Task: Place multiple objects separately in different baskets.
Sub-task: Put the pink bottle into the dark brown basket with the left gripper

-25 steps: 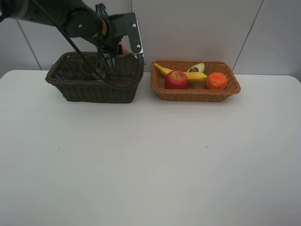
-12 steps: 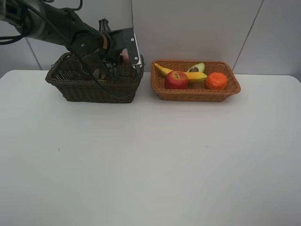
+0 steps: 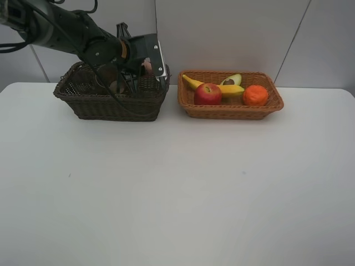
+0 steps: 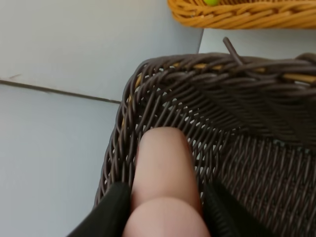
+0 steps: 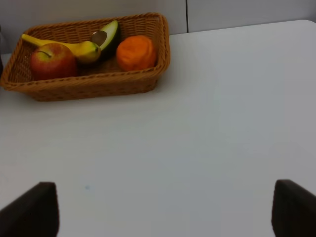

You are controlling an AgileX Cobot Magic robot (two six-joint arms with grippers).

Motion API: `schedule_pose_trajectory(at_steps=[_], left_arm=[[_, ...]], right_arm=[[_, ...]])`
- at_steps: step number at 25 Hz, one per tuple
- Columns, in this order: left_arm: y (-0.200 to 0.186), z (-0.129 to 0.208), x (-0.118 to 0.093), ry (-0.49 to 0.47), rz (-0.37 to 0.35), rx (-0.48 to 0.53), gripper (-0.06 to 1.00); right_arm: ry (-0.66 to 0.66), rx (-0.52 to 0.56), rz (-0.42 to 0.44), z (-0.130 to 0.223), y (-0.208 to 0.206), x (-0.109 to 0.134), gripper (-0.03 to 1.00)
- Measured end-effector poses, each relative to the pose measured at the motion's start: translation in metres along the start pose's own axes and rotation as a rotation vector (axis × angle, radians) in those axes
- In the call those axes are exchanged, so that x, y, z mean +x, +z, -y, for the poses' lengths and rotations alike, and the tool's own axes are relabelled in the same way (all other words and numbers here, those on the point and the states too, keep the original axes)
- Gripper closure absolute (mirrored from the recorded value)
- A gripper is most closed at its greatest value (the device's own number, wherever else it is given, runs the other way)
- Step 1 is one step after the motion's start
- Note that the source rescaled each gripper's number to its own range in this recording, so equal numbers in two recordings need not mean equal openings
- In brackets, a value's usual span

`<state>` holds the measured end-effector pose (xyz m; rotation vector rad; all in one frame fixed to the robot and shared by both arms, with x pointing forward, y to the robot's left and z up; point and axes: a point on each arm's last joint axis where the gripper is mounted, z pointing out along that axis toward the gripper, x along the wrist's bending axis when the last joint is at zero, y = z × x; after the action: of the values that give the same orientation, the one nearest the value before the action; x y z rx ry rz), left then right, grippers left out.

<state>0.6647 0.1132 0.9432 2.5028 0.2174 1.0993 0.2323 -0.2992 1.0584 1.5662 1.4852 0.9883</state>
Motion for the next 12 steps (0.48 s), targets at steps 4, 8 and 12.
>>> schedule_pose_trajectory(at_steps=[4,8,12], left_arm=[[0.0,0.0013,-0.0006,0.002,0.006,0.014,0.51],[0.0,0.0026,-0.0012,0.002,0.013,0.029,0.51],[-0.0001,0.0042,-0.0019,0.002,0.021,0.046,0.5]], right_arm=[[0.0,0.0,0.0,0.0,0.0,0.0,0.12],[0.0,0.0,0.0,0.0,0.0,0.0,0.12],[0.0,0.0,0.0,0.0,0.0,0.0,0.12]])
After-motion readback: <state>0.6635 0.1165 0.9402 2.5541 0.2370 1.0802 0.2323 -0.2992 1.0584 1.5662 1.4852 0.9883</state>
